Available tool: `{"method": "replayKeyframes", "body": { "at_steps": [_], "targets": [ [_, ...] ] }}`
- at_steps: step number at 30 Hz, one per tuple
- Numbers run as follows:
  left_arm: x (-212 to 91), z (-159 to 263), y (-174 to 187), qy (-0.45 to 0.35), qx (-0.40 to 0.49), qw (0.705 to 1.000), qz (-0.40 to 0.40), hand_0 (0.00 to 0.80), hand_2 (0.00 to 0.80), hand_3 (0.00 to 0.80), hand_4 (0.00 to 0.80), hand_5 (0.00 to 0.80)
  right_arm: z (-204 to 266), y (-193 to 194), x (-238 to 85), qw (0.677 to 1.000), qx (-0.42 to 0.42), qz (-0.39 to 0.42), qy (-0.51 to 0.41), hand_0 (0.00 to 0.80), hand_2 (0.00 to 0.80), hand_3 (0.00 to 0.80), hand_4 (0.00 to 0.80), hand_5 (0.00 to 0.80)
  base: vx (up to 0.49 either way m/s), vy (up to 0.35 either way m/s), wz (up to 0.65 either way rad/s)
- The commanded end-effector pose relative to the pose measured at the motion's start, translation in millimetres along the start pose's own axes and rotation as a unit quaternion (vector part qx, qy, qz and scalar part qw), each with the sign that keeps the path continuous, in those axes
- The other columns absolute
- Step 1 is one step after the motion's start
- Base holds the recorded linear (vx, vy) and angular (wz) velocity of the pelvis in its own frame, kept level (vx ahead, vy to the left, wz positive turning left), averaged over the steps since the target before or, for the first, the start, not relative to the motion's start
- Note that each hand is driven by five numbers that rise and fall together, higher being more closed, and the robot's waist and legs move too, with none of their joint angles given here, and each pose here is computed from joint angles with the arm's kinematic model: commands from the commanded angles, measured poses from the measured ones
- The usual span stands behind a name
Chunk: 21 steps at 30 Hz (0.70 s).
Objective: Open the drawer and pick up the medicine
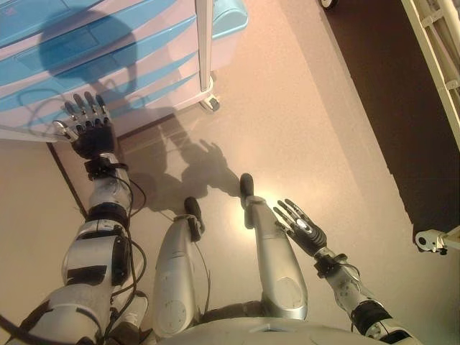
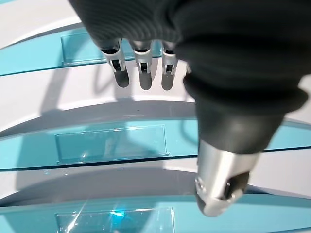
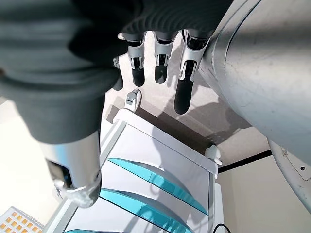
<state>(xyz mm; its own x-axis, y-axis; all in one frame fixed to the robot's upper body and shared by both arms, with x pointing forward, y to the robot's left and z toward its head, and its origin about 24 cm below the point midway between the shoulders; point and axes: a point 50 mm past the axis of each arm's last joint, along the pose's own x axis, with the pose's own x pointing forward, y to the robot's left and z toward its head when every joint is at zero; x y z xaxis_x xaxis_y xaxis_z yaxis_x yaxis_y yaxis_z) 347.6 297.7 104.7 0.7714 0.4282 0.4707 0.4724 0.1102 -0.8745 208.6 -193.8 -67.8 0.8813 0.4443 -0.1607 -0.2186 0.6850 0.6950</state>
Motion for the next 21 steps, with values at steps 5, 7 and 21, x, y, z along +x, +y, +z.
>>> {"method": "replayKeyframes", "body": {
  "at_steps": [5,7,21],
  "targets": [
    [27,17,-30,-0.004,0.02,0.998,-0.056,0.0,0.0,0.0,0.0,0.0,-31,2,-19,0.998,0.006,0.005,0.068,0.0,0.0,0.0,0.0,0.0,-0.001,0.013,0.0],
    [31,17,-34,-0.002,0.022,0.998,-0.062,0.0,0.0,0.0,0.0,0.0,-30,1,-20,0.998,0.004,0.004,0.068,0.0,0.0,0.0,0.0,0.0,0.0,0.016,0.0],
    [50,7,-60,0.037,0.036,0.992,-0.119,0.0,0.0,0.0,0.0,0.0,-25,-5,-27,0.997,-0.01,0.002,0.076,0.0,0.0,0.0,0.0,0.0,0.001,0.005,-0.01]
  ]
}}
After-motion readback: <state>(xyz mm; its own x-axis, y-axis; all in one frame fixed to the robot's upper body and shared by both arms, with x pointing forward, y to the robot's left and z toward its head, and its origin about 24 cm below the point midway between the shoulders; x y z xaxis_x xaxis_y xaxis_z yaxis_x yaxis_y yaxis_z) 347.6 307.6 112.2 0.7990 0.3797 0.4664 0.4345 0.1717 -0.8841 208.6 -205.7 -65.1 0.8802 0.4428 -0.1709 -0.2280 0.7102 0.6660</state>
